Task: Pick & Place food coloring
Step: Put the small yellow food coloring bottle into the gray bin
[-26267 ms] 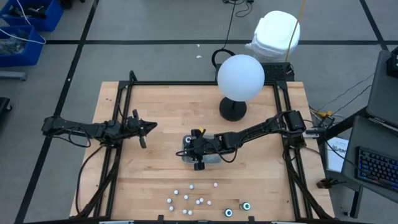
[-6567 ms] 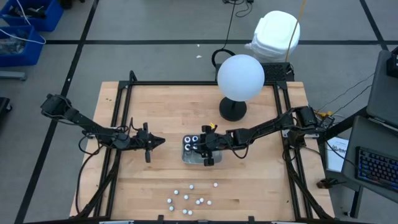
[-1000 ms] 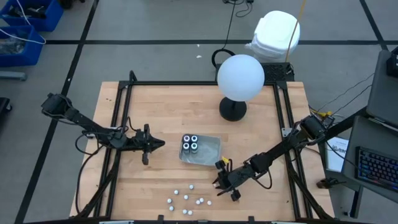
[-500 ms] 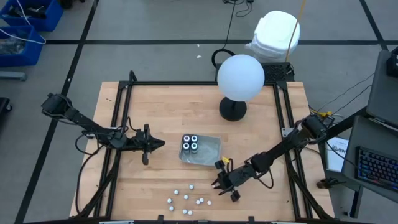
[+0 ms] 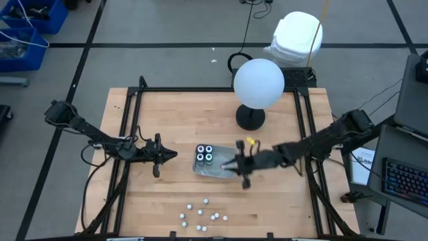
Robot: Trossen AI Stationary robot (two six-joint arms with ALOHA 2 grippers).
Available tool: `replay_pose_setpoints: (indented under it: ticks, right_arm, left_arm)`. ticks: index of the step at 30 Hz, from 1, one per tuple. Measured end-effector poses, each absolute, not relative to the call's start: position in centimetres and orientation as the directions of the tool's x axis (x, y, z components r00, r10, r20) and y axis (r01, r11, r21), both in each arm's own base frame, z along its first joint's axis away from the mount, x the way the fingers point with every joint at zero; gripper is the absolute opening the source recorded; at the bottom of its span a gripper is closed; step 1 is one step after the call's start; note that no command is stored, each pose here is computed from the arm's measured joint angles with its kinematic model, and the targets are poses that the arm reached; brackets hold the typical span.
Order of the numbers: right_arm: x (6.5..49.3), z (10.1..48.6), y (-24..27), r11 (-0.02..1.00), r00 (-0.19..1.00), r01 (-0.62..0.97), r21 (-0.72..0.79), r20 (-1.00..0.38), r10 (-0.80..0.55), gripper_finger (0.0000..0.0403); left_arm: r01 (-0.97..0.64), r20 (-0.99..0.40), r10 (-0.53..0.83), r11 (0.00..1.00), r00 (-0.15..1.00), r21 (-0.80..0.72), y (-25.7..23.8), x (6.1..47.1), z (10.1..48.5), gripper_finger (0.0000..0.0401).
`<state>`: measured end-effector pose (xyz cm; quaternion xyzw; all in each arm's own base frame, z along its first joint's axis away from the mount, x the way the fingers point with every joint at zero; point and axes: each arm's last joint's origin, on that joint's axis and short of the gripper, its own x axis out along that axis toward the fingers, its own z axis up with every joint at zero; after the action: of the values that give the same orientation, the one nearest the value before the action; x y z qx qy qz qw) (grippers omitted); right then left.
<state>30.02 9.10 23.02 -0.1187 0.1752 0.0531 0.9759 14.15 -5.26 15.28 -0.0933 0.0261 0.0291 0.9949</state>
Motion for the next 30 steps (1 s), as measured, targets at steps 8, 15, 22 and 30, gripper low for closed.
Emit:
replay_pose_setpoints:
  ticks: [8,15,22,30]
  right_arm:
    - [32.8,18.7,5.4,0.981,0.893,-0.09,-0.173,-0.45,0.003,0.005]
    - [34.2,15.8,4.1,0.983,0.877,-0.053,-0.175,-0.48,-0.039,0.005]
    - [34.6,13.7,3.6,0.989,0.853,-0.023,-0.145,-0.519,-0.056,0.005]
    - [34.7,13.0,3.7,0.99,0.845,-0.027,-0.141,-0.531,-0.053,0.0054]
  left_arm:
    - [-0.064,-0.061,0.054,0.982,0.997,-0.177,-5.3,14.1,15.2,0.0033]
    - [-0.064,-0.061,0.053,0.982,0.997,-0.177,-5.3,14.1,15.2,0.0033]
    - [-0.063,-0.06,0.053,0.982,0.997,-0.178,-5.3,14.1,15.2,0.0033]
    - [-0.063,-0.06,0.054,0.982,0.997,-0.179,-5.2,14.1,15.2,0.0033]
